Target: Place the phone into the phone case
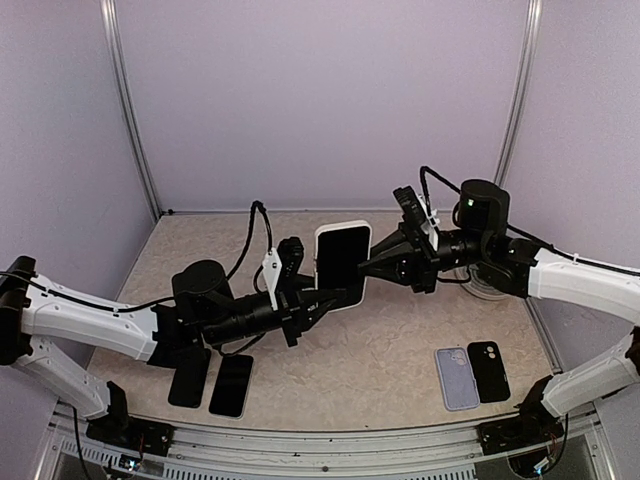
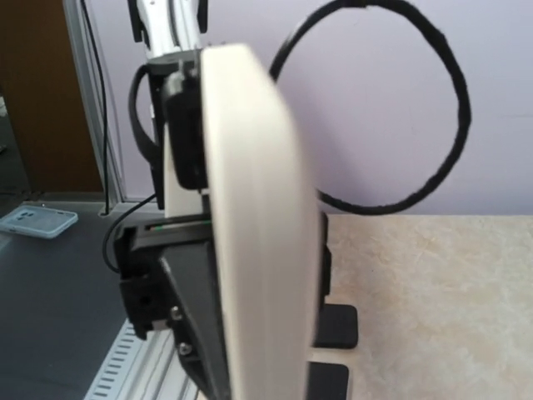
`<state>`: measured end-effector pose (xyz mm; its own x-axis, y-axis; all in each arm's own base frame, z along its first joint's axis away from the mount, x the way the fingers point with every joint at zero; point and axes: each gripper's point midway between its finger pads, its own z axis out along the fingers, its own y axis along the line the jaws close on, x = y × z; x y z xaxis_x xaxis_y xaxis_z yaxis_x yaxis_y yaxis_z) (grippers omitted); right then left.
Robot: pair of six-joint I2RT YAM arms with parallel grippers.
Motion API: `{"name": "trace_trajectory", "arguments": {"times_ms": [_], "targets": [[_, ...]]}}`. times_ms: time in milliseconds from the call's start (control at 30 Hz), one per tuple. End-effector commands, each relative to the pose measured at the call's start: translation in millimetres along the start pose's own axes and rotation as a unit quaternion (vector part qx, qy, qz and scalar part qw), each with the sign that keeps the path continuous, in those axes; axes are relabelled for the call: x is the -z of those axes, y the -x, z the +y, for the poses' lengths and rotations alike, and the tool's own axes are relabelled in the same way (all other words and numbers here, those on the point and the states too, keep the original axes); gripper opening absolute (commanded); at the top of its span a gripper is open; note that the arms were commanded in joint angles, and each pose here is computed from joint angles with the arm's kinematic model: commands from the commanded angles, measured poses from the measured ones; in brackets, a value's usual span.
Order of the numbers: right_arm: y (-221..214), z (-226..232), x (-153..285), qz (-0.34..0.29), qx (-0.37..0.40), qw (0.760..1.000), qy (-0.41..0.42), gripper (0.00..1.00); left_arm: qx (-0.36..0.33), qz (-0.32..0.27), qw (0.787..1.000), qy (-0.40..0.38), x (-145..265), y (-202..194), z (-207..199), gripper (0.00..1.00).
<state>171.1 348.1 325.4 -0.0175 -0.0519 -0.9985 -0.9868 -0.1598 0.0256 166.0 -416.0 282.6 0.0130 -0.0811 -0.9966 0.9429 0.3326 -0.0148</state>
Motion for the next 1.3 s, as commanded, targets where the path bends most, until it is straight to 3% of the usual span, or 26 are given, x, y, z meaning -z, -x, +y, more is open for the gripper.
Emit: {"name": "trace_trajectory", "arguments": {"times_ms": [0, 33, 67, 200, 333, 467, 800, 1000, 1267], "targets": [[-3, -37, 11, 0.01, -0.078, 0.994, -0.07, 0.0, -0.003, -0.029, 0.998, 0.052, -4, 22, 17, 0.81], [-11, -57, 23, 0.016, -0.122, 0.987, -0.106, 0.0, 0.0, -0.017, 0.996, 0.086, -2, 16, 29, 0.97], [-23, -82, 44, 0.019, -0.168, 0.973, -0.154, 0.0, 0.004, -0.002, 0.992, 0.129, 0, 10, 46, 0.99], [-99, -132, 97, 0.066, -0.316, 0.908, -0.267, 0.0, 0.034, 0.11, 0.942, 0.315, 20, -34, 120, 0.99], [-160, -144, 115, 0.101, -0.4, 0.867, -0.279, 0.0, 0.039, 0.197, 0.905, 0.375, 33, -80, 143, 0.99], [-194, -158, 134, 0.112, -0.446, 0.843, -0.28, 0.0, 0.043, 0.224, 0.894, 0.386, 41, -104, 145, 0.99], [-265, -186, 174, 0.159, -0.507, 0.786, -0.317, 0.0, 0.045, 0.249, 0.883, 0.396, 55, -122, 154, 0.99], [-287, -199, 196, 0.194, -0.504, 0.752, -0.378, 0.12, 0.045, 0.256, 0.878, 0.402, 61, -127, 159, 0.99], [-292, -206, 212, 0.222, -0.491, 0.729, -0.422, 0.23, 0.043, 0.265, 0.872, 0.409, 65, -132, 161, 0.99]]}}
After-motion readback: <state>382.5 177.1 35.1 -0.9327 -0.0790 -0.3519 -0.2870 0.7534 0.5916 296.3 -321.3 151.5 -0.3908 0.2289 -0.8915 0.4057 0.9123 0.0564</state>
